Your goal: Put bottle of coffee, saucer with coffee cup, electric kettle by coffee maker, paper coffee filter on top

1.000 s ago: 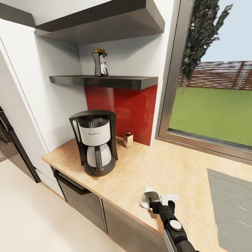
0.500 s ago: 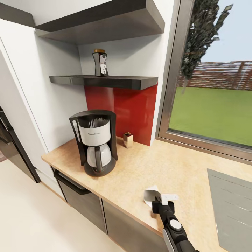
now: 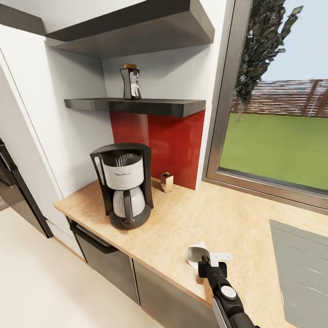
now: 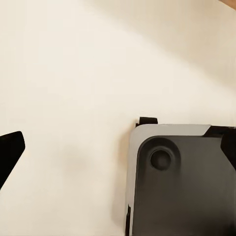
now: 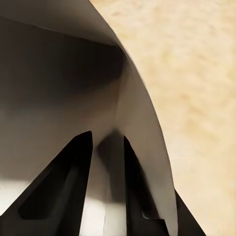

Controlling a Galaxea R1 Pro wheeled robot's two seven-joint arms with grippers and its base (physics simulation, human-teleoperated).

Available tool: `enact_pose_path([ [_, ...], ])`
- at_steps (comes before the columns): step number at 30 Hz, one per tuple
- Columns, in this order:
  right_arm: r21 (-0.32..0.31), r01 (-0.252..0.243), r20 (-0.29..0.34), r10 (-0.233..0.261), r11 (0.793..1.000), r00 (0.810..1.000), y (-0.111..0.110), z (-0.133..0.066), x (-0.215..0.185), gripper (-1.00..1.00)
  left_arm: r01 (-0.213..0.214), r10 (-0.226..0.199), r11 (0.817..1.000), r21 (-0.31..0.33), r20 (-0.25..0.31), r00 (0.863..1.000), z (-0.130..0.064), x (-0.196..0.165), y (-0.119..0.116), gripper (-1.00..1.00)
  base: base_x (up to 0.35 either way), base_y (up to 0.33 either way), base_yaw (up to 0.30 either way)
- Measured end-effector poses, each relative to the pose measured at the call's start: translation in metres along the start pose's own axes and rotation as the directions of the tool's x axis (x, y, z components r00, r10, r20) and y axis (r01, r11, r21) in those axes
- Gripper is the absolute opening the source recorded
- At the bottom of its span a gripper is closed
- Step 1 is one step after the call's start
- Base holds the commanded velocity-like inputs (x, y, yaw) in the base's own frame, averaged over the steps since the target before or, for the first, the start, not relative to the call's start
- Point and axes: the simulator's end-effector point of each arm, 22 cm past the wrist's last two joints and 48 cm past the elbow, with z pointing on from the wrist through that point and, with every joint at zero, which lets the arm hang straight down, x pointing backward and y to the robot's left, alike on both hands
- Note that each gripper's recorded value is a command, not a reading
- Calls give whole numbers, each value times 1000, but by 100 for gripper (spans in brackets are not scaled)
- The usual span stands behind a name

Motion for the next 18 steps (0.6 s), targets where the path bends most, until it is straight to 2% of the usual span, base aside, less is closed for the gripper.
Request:
enact_pose_path([
  [4, 2, 2, 0, -2, 1000, 1000, -1, 0, 0, -100, 0, 0, 1000, 0, 0, 1000, 0, 0, 0, 100, 0, 0, 0],
  [5, 2, -15, 59, 15, 1000, 998, -2, -5, -29, -100, -1, 1, 1000, -1, -1, 1000, 0, 0, 1, 100, 0, 0, 0],
  [6, 2, -20, 76, 19, 1000, 997, -2, -6, -37, -100, -1, 1, 1000, -1, -1, 1000, 0, 0, 1, 100, 0, 0, 0],
  [18, -5, -42, 185, 42, 999, 982, -2, -23, -94, -100, -1, 1, 1000, -1, -1, 1000, 0, 0, 1, 100, 0, 0, 0],
])
